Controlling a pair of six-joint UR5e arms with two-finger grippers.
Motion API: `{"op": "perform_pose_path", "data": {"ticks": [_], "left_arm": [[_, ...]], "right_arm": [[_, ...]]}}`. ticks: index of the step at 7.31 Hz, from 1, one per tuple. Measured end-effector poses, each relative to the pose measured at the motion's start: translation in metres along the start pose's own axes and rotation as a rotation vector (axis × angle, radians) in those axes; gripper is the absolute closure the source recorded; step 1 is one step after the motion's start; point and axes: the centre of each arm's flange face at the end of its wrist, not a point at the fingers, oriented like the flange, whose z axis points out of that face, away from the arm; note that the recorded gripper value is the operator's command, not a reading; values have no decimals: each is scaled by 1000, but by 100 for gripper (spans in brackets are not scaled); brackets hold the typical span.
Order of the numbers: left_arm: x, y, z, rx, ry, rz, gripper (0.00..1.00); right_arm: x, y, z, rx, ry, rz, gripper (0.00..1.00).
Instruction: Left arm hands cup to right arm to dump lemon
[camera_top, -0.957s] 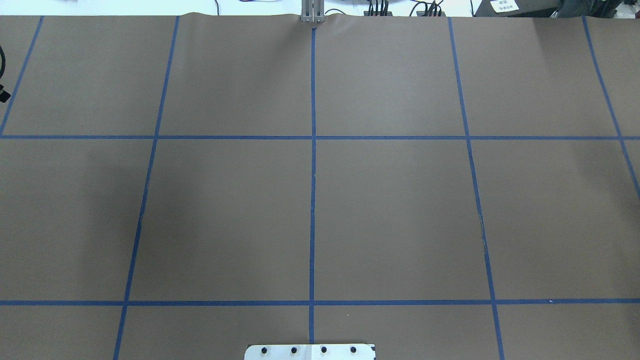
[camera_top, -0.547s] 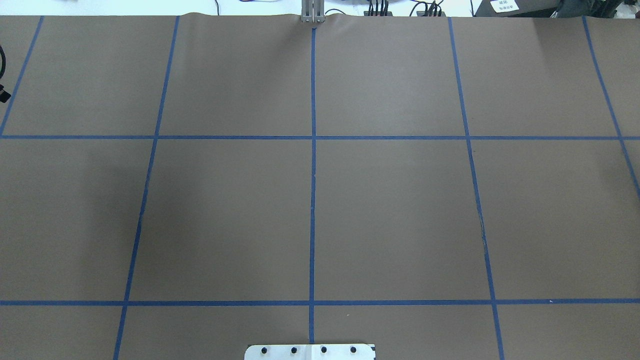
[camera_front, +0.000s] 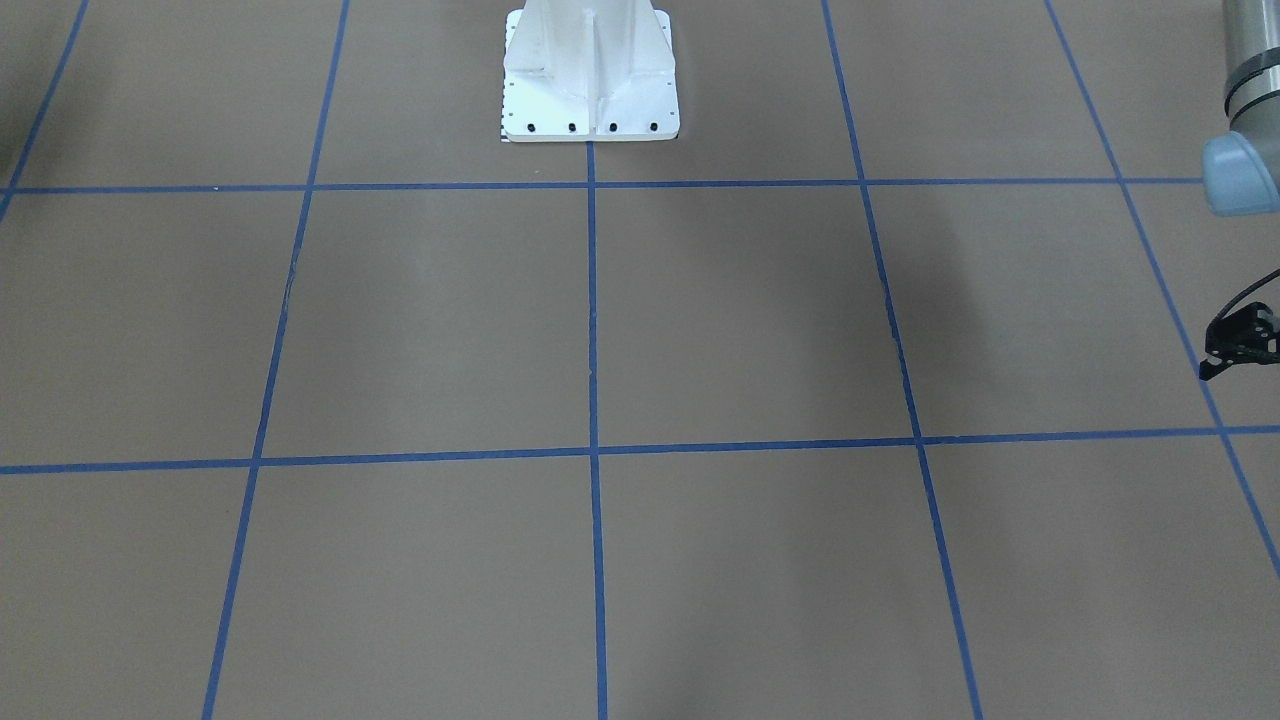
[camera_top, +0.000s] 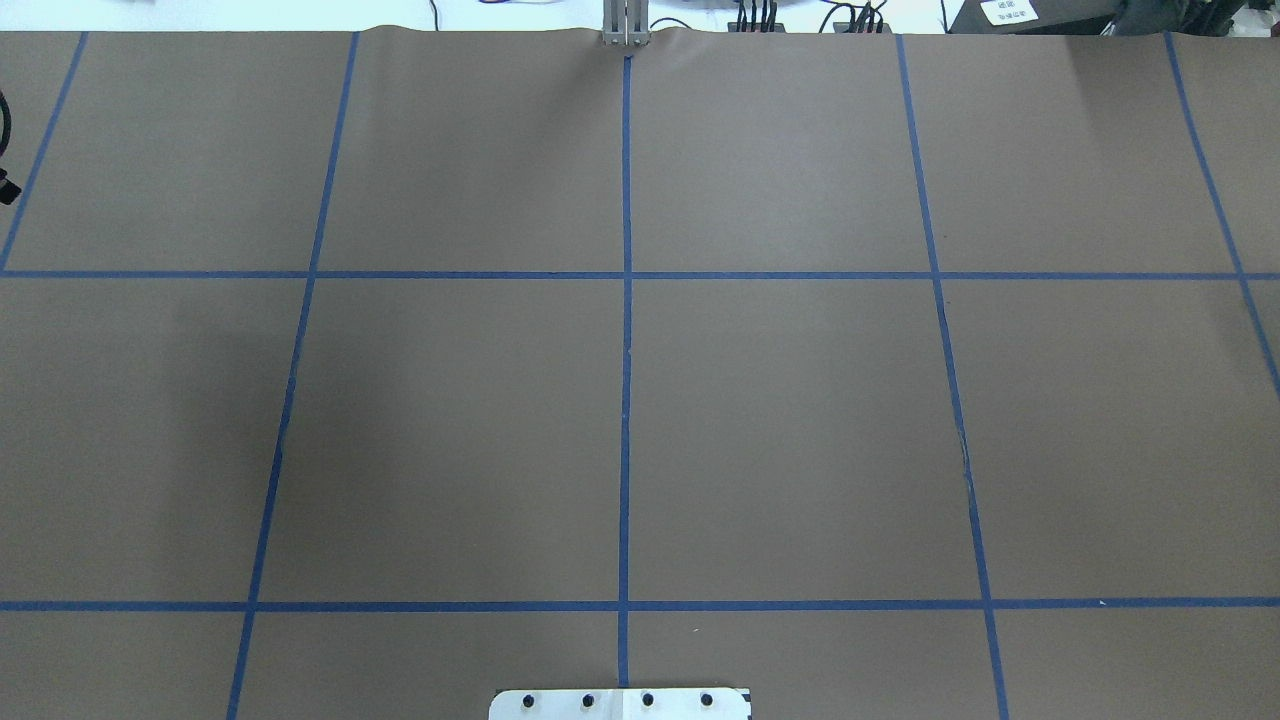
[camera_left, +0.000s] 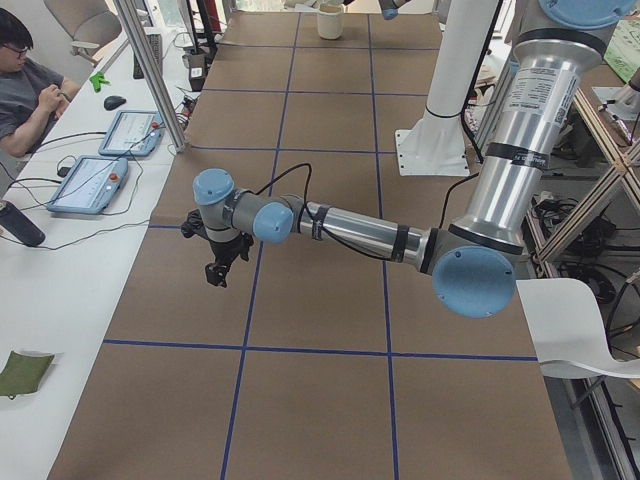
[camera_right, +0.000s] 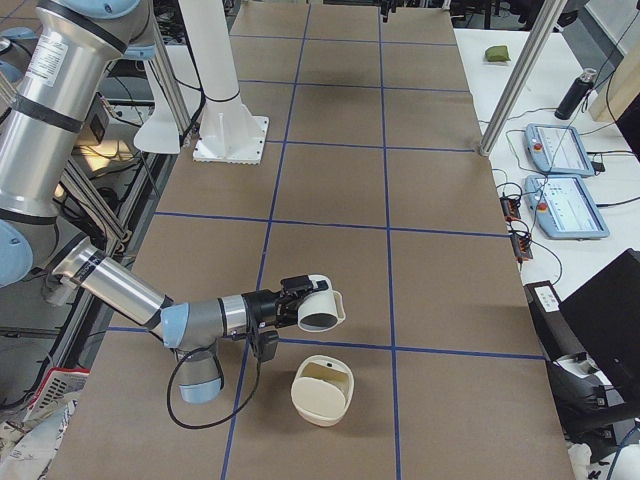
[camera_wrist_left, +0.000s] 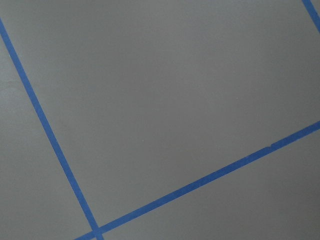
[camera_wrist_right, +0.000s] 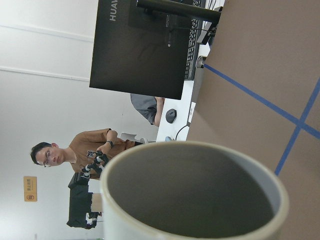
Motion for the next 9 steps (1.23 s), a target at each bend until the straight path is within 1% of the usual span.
{"op": "perform_pose_path", "data": {"ticks": [2,3,4,6,8,9], "left_arm": [[0,0,-1,3,0,0,0],[0,0,-1,3,0,0,0],[0,0,-2,3,0,0,0],[-1,0,-3,5,-1,-1,0],[-1,0,-3,5,-1,-2,0],[-1,0,-3,5,-1,-2,0]], "right_arm": [[-3,-12,5,33,-30,81,97],[-3,-17,4,47,-44,125,100],[-6,-22,3,59,-67,183,100],[-18,-33,1,89,-132,314,100],[-24,-39,-3,105,-178,447,99],[-25,-40,-5,105,-200,515,97]]}}
